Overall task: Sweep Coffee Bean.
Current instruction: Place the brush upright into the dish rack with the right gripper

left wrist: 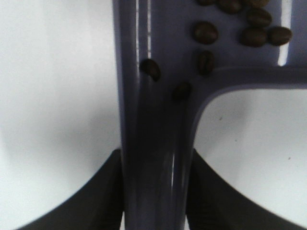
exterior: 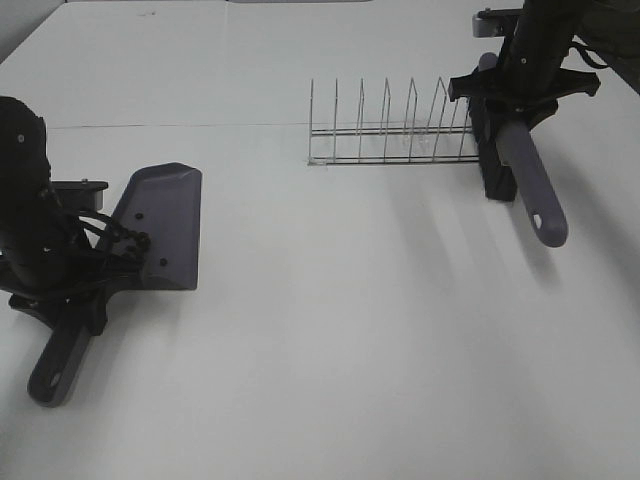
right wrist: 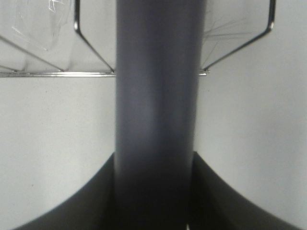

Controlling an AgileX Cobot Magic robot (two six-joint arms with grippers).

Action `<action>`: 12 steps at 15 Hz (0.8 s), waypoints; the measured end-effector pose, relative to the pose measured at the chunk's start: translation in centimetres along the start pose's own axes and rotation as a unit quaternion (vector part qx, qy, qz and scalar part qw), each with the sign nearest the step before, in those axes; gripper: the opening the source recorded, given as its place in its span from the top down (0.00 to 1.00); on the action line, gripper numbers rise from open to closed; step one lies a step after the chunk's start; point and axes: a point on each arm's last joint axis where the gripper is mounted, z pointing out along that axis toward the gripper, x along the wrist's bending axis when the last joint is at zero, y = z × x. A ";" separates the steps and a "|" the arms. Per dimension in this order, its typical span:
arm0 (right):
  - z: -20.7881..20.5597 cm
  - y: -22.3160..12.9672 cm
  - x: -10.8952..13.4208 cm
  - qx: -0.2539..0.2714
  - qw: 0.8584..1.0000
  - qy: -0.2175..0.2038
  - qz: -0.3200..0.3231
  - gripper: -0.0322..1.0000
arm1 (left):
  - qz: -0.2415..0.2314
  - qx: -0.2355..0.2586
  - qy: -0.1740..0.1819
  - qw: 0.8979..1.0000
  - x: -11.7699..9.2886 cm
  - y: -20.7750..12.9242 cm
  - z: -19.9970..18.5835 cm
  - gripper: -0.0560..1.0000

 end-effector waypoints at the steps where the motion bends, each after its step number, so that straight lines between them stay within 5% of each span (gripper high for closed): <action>1: -0.6 -0.2 -0.1 0.012 1.000 -0.002 -0.001 0.69 | 0.000 0.000 0.000 1.000 0.0 0.0 0.0 0.64; 7: -4.8 -0.9 -0.1 0.007 0.999 0.031 -0.010 0.69 | 0.000 0.000 0.000 1.000 0.0 0.0 0.0 0.64; 12: -5.7 -4.7 -0.5 0.067 0.997 0.027 -0.013 0.69 | 0.000 0.000 0.000 1.000 0.0 0.0 0.0 0.64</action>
